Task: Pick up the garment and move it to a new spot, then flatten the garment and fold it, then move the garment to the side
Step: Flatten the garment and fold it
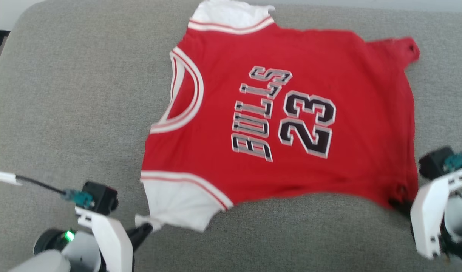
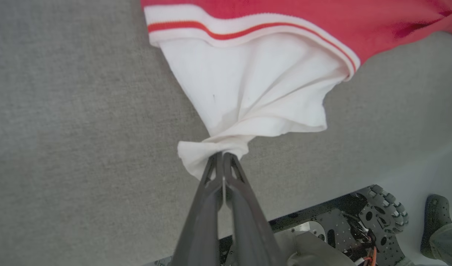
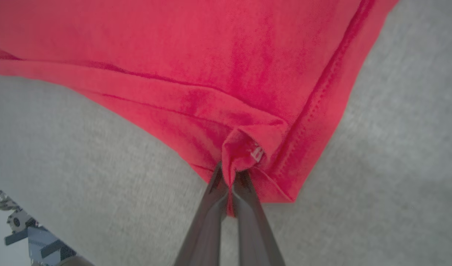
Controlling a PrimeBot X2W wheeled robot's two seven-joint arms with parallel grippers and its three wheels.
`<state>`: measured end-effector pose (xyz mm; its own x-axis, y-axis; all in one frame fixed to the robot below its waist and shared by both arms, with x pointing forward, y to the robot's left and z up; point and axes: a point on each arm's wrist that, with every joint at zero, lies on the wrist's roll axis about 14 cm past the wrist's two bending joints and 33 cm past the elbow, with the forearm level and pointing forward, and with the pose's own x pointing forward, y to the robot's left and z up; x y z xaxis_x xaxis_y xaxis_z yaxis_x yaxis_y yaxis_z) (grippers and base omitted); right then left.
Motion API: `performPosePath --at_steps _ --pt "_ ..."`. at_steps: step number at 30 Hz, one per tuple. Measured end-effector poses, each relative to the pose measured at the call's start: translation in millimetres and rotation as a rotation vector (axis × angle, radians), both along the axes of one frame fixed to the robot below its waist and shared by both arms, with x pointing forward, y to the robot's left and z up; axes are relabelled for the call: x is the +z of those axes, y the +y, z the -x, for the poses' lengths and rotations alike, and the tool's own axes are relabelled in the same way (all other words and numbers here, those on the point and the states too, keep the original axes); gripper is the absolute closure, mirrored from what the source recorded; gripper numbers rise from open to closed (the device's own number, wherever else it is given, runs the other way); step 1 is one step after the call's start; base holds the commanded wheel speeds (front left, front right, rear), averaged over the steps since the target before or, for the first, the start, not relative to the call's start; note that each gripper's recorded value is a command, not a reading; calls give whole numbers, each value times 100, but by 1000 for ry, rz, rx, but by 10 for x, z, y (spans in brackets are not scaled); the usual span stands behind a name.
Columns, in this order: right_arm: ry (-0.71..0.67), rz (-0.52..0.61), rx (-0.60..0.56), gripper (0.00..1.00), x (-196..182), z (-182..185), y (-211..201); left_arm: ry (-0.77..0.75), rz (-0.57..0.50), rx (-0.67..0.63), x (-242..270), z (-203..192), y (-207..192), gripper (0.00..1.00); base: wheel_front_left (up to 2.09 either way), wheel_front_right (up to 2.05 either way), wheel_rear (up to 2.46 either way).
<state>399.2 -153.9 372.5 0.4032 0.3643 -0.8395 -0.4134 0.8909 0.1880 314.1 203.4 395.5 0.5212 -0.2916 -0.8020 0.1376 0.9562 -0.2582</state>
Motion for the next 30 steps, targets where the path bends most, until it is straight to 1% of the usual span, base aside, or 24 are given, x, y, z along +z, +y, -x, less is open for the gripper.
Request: performPosePath --at_steps 7,9,11,13,18,23,25,26,27,28,30 --pt "155 18 11 100 -21 527 -85 129 11 10 -74 441 -88 100 0 0 0" --pt "154 5 3 100 5 563 -68 145 10 3 -73 487 -86 100 0 0 0" --pt "146 -9 -12 100 33 576 -55 118 7 7 -28 425 -64 100 0 0 0" --pt "126 -21 -28 100 76 550 -51 72 -18 -2 45 313 -1 100 0 0 0" --pt "27 -59 -66 100 284 374 -37 -125 -101 -41 414 -199 183 100 0 0 0" --pt "-111 -82 -102 100 560 33 -47 -302 -165 -118 779 -715 231 100 0 0 0" --pt "-159 -72 -111 100 642 -118 -70 -355 -182 -138 887 -918 243 100 0 0 0" --pt "-182 -62 -117 100 675 -198 -90 -374 -194 -151 923 -1017 249 100 0 0 0" --pt "-182 -62 -117 100 675 -198 -90 -374 -194 -151 923 -1017 249 100 0 0 0" --pt "-214 -64 -124 100 726 -341 -85 -413 -202 -169 978 -1208 228 100 0 0 0" --pt "-243 -60 -133 100 750 -494 -95 -441 -202 -187 1006 -1393 197 100 0 0 0"
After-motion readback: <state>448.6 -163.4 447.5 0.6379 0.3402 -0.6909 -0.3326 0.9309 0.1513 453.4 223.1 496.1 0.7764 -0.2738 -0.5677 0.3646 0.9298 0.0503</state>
